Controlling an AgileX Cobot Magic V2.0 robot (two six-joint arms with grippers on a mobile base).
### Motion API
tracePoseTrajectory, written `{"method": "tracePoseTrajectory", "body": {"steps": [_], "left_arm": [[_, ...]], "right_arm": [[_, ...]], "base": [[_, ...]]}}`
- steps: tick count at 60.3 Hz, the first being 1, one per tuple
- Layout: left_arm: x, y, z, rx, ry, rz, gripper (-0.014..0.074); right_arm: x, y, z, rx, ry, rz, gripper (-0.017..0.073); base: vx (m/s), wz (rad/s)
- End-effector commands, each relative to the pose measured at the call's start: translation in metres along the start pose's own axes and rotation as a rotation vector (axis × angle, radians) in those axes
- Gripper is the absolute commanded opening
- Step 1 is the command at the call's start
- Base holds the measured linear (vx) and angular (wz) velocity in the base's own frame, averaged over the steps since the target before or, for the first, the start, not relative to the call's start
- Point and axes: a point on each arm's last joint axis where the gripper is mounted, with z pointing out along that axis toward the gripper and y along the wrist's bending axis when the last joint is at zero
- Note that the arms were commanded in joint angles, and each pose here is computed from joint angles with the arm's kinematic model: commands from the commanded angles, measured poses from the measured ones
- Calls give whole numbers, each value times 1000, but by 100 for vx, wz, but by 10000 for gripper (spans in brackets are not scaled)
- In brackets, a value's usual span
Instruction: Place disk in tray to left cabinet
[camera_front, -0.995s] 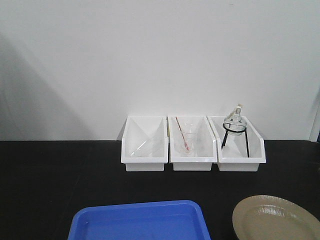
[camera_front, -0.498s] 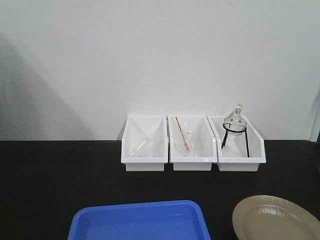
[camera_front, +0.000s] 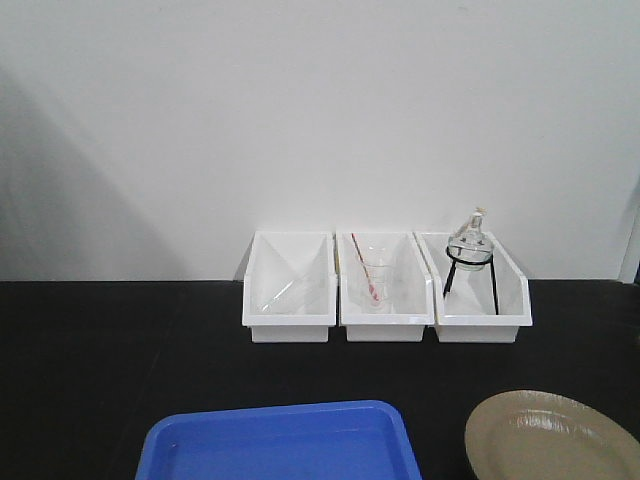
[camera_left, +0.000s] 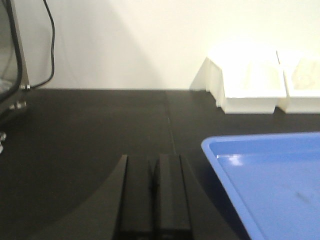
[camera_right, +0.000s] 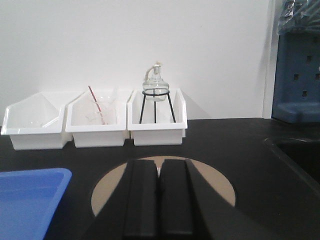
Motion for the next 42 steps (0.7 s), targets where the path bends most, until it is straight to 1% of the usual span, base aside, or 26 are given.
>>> {"method": "tracePoseTrajectory", "body": {"steps": [1,3,5,8,12,17,19,22,23,27,30,32,35,37,42], "left_arm": [[-15,1,-2,-2,-173,-49,-6],[-23,1,-3,0,-227,-102,-6],[-31,2,-5,3,-268,-134,-6],[-46,2,-9,7,-330,-151,-6],[-69,2,-16,12,-373,-145,-6],[-93,1,-20,18,-365,-142,-6],[-100,1,-20,20,-338,-141,-6],[-115,1,-19,20,-307,-121,-6],[-117,1,-17,18,-281,-107,-6],[-127,1,-11,17,-230,-81,-6],[-129,0,-3,14,-183,-59,-6],[-128,0,3,13,-154,-47,-6],[-125,0,10,12,-115,-45,-6],[-123,0,14,12,-92,-45,-4],[-119,0,25,12,-36,-45,4]], "right_arm": [[-12,-1,-2,12,-131,46,-4],[-19,-1,-3,11,-151,54,-3],[-27,-1,-4,10,-173,52,-3],[-43,-1,-6,9,-209,30,-3],[-68,0,-9,8,-221,-21,-1],[-90,1,-7,5,-159,-59,1],[-96,1,-4,6,-123,-77,2],[-104,1,2,8,-65,-102,4],[-107,1,4,9,-54,-111,4],[-106,0,16,12,24,-147,6],[-102,0,26,11,78,-160,8],[-100,0,33,9,108,-161,9],[-96,0,41,6,143,-152,11],[-94,0,47,5,161,-135,13],[-91,0,61,5,173,-71,27]], "base": [[0,0],[0,0],[0,0],[0,0],[0,0],[0,0],[0,0],[0,0],[0,0],[0,0],[0,0],[0,0],[0,0],[0,0],[0,0]]}}
